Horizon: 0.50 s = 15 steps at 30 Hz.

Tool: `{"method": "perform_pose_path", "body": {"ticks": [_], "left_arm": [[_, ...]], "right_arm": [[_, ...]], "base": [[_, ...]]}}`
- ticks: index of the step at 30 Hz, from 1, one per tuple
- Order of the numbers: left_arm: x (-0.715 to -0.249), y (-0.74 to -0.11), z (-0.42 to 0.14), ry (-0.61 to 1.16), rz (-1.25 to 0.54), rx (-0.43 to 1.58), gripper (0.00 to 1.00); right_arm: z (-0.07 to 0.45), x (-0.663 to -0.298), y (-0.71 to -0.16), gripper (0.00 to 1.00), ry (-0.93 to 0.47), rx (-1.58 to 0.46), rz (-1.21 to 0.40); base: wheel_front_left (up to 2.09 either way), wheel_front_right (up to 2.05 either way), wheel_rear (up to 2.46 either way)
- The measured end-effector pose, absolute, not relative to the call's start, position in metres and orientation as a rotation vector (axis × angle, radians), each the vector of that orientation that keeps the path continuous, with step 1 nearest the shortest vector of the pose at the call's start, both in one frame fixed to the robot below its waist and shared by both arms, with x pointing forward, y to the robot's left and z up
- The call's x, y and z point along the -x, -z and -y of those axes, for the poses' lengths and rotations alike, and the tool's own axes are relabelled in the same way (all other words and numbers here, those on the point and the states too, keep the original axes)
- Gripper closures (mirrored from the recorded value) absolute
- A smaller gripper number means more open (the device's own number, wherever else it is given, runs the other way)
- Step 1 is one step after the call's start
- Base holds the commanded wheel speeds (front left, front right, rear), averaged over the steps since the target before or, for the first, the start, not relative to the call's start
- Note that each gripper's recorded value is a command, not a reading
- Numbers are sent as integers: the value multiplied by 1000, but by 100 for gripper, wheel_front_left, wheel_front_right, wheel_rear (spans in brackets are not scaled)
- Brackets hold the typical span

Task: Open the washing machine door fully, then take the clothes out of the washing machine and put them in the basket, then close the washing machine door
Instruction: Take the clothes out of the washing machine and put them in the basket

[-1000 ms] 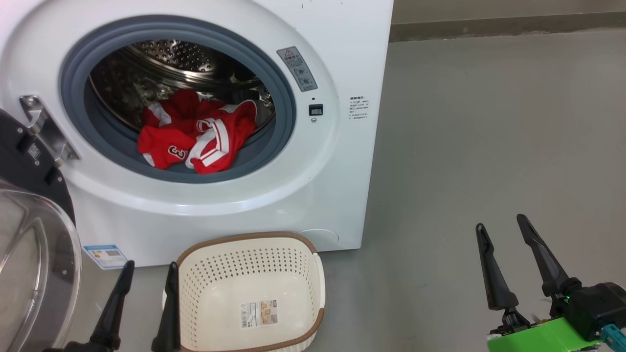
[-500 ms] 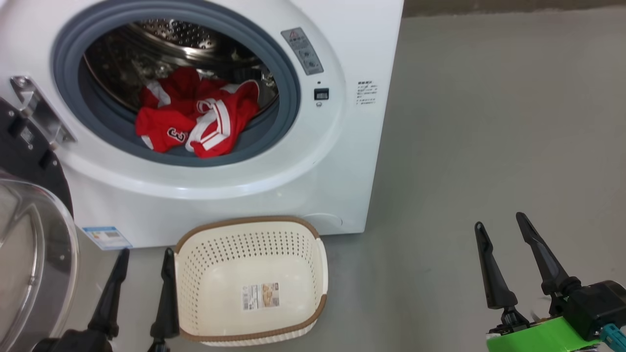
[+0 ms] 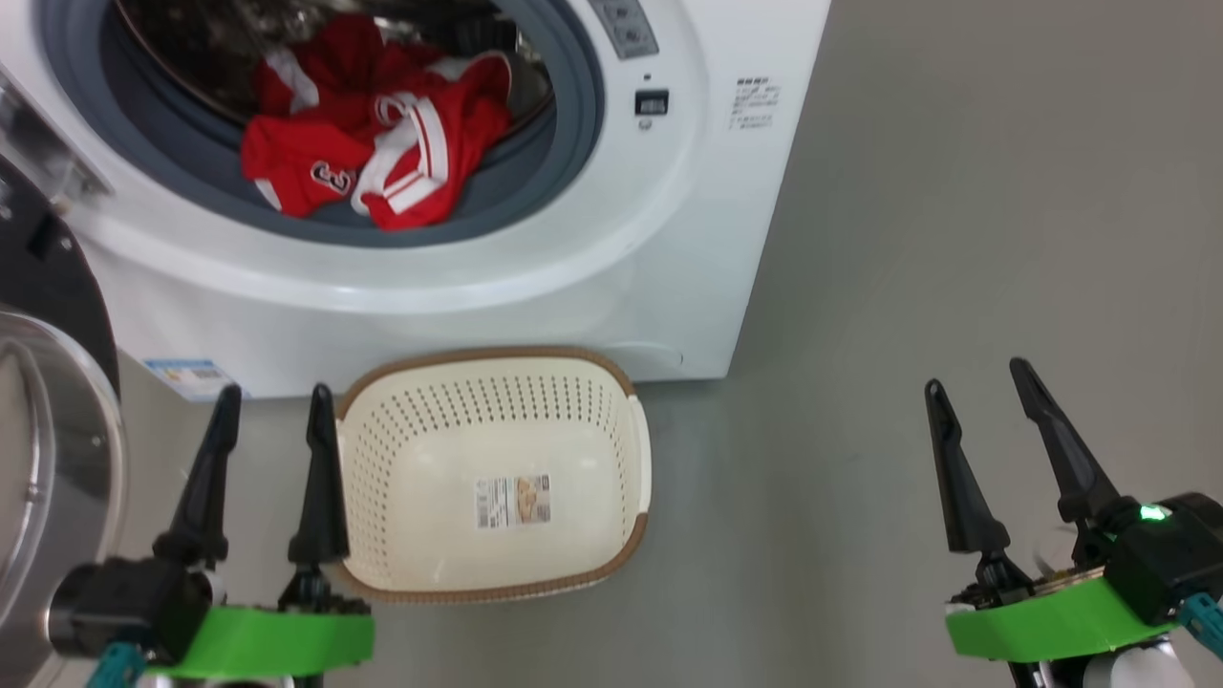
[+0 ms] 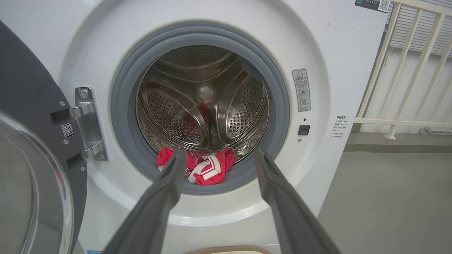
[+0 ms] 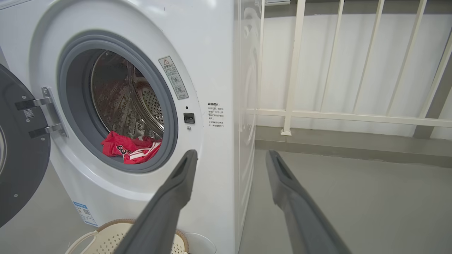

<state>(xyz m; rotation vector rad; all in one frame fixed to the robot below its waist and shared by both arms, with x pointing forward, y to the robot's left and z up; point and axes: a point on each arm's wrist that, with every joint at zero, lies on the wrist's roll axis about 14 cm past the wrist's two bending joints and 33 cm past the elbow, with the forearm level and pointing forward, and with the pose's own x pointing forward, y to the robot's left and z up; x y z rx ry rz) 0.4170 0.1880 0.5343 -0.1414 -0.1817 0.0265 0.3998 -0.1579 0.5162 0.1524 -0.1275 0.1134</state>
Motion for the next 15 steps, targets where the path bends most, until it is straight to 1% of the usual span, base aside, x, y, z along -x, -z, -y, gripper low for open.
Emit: {"method": "perform_pose_path", "body": {"ticks": [7, 15], "left_arm": [[-449, -527, -187, -20, 176, 178, 0], [-489, -515, -189, -21, 164, 129, 0]], "right_arm": [[153, -421, -502, 0, -125, -157, 102], [150, -437, -483, 0, -131, -162, 64]], "base": [[0, 0, 0], [0, 0, 0]]}}
